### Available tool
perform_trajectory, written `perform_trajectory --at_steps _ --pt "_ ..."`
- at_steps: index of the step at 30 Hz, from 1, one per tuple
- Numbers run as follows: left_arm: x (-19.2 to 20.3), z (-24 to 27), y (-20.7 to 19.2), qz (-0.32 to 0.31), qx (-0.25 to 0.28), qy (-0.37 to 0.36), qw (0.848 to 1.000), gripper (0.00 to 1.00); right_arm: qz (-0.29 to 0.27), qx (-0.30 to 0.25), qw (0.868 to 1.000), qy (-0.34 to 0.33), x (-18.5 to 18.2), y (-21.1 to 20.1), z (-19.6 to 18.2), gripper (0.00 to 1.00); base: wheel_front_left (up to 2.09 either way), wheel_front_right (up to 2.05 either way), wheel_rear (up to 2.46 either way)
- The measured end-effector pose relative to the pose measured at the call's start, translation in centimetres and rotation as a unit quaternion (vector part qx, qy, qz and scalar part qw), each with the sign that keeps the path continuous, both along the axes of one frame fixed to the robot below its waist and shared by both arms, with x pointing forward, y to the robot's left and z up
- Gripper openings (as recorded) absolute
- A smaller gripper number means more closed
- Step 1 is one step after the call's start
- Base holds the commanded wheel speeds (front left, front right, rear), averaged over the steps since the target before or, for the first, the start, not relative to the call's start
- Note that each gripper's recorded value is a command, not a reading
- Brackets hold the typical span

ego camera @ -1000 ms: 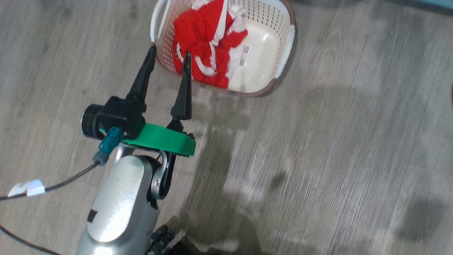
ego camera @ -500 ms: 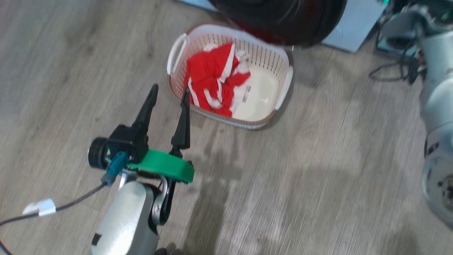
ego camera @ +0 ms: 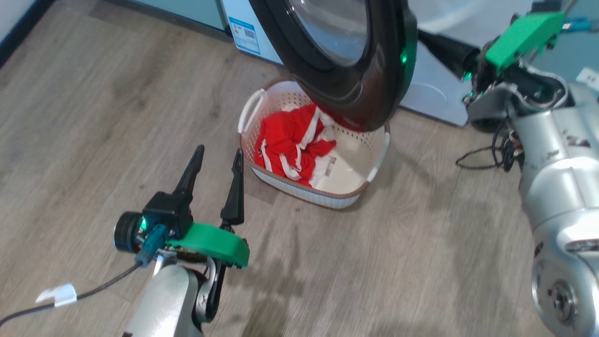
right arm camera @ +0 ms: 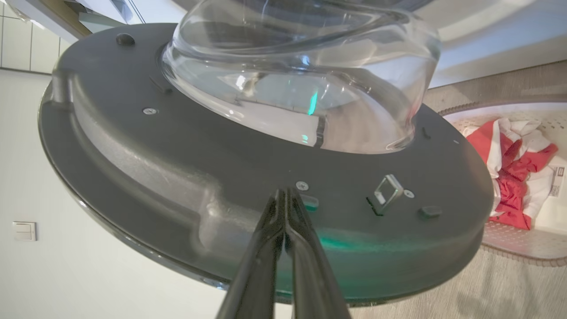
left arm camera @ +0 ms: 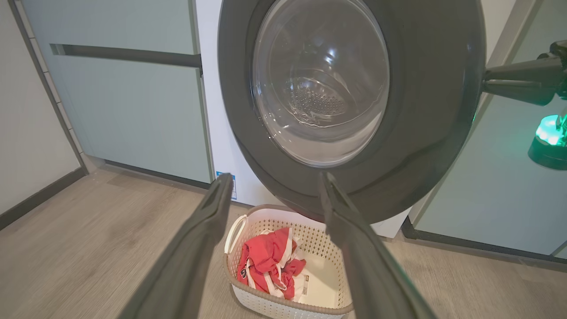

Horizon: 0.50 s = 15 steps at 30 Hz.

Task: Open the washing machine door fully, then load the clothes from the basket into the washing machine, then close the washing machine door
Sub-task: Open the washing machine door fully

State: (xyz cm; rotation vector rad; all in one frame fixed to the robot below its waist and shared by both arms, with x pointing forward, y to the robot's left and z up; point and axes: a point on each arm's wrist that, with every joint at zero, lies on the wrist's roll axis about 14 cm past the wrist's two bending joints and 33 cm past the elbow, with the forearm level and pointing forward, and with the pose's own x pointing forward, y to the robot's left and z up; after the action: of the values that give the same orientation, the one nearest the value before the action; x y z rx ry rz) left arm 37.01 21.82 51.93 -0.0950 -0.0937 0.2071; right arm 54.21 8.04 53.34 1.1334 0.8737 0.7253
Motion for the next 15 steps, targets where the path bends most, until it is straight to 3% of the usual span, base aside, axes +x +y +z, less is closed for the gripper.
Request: perform_trajectory --at_steps 15 --pt "-4.3 0.4 3.0 0.052 0.004 -0.004 0.999 1.0 0.096 0.02 0.995 0.014 -6.0 7.0 0.1 0.0 0.0 0.0 0.0"
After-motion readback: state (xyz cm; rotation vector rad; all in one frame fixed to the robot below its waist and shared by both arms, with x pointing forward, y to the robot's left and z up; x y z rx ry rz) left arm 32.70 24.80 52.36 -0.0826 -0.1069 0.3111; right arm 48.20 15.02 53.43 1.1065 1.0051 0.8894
